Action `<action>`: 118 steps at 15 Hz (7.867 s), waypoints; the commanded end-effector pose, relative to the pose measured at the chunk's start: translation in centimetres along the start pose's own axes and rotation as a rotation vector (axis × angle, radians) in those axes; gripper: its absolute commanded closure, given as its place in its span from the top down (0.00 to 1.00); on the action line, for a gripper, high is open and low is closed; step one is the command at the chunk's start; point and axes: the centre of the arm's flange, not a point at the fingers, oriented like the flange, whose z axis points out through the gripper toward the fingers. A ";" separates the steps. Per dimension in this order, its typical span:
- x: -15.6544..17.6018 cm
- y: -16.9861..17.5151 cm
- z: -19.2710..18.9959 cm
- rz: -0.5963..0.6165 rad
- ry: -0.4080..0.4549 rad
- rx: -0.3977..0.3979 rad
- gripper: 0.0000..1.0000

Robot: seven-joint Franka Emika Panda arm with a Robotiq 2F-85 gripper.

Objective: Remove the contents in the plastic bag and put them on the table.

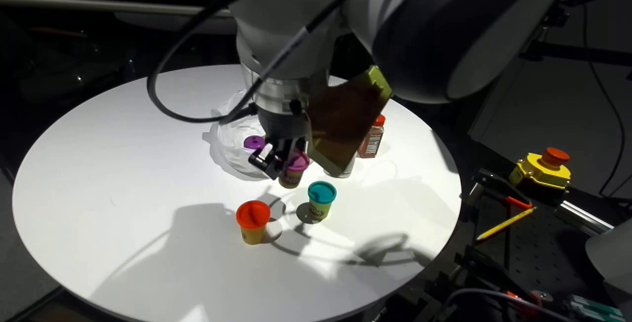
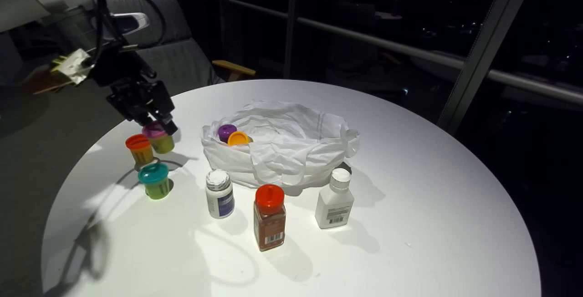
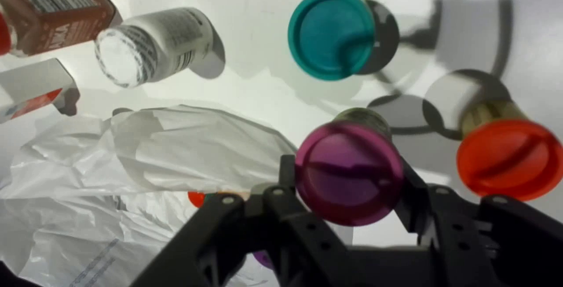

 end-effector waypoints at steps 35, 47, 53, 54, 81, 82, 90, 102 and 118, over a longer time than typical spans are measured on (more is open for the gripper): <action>13.4 8.7 5.3 0.405 -0.055 0.285 1.00; 13.2 7.9 9.3 0.687 -0.272 0.384 1.00; 12.4 8.7 9.3 0.838 -0.290 0.430 1.00; 12.2 8.9 9.3 0.866 -0.287 0.431 1.00; 11.0 9.6 10.0 1.204 -0.156 0.375 0.25; 10.8 9.6 9.8 1.206 -0.153 0.373 0.25; 4.8 11.4 1.7 1.218 0.012 0.323 0.25; -10.0 14.4 2.7 1.042 0.097 0.422 0.25; -9.5 10.6 7.9 0.838 -0.066 0.465 0.72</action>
